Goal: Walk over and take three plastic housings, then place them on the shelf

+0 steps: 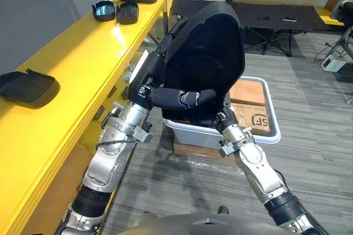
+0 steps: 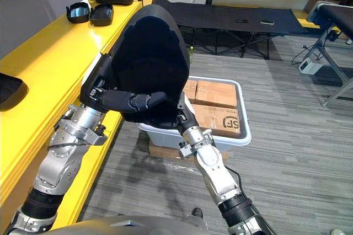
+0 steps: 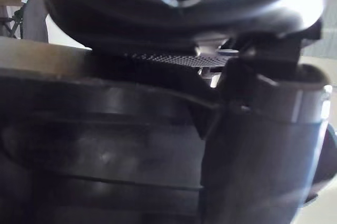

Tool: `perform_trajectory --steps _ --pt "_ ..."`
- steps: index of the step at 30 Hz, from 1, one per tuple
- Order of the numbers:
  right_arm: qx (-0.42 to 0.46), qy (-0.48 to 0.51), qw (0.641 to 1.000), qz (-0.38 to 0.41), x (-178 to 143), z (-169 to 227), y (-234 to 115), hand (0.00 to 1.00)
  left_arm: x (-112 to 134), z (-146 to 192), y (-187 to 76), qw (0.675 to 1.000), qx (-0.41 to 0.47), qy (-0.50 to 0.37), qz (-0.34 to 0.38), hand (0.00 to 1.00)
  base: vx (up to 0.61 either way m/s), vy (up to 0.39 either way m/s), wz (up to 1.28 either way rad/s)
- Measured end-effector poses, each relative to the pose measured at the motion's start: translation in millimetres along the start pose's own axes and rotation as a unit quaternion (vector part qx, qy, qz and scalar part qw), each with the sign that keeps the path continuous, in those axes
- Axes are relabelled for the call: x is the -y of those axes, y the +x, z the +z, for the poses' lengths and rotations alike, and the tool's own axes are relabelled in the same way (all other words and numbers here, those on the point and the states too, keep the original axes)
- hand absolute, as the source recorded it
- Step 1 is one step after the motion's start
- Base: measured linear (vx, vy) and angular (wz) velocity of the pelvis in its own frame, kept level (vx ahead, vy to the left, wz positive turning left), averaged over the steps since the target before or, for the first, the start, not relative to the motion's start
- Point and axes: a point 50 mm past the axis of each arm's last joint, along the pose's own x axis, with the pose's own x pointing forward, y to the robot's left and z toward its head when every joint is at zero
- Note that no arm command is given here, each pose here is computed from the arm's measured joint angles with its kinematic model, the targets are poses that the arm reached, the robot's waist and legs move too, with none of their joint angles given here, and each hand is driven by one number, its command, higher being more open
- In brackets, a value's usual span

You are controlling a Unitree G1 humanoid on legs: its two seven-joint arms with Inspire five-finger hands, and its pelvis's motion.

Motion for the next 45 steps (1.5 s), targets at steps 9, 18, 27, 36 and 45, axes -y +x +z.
perform_trajectory --steps 9,18,27,36,45 --pt "-0.001 -0.006 1.000 0.000 -1.4 -0.2 0.9 0.00 -13.1 -3.0 -12.8 0.999 -0.009 0.005 0.041 1.00 0.00 0.000 0.00" --pt "0.015 0.011 0.999 -0.029 -3.9 4.1 7.0 0.00 -52.5 9.8 -43.6 0.981 0.063 0.010 0.185 1.00 0.00 0.000 0.00" --pt "0.008 0.016 1.000 -0.023 -15.5 -1.3 10.0 0.00 -63.6 15.7 -52.5 0.957 0.140 -0.080 0.241 1.00 0.00 0.000 0.02" --pt "0.002 0.020 0.999 -0.048 -4.0 -4.3 4.1 0.00 -67.3 20.9 -52.5 0.938 0.216 -0.191 0.192 1.00 0.00 0.000 0.00" --pt "-0.012 0.020 0.998 -0.061 1.8 -13.6 -7.5 0.00 -67.3 26.8 -56.0 0.926 0.272 -0.232 0.119 1.00 0.00 0.000 0.00"
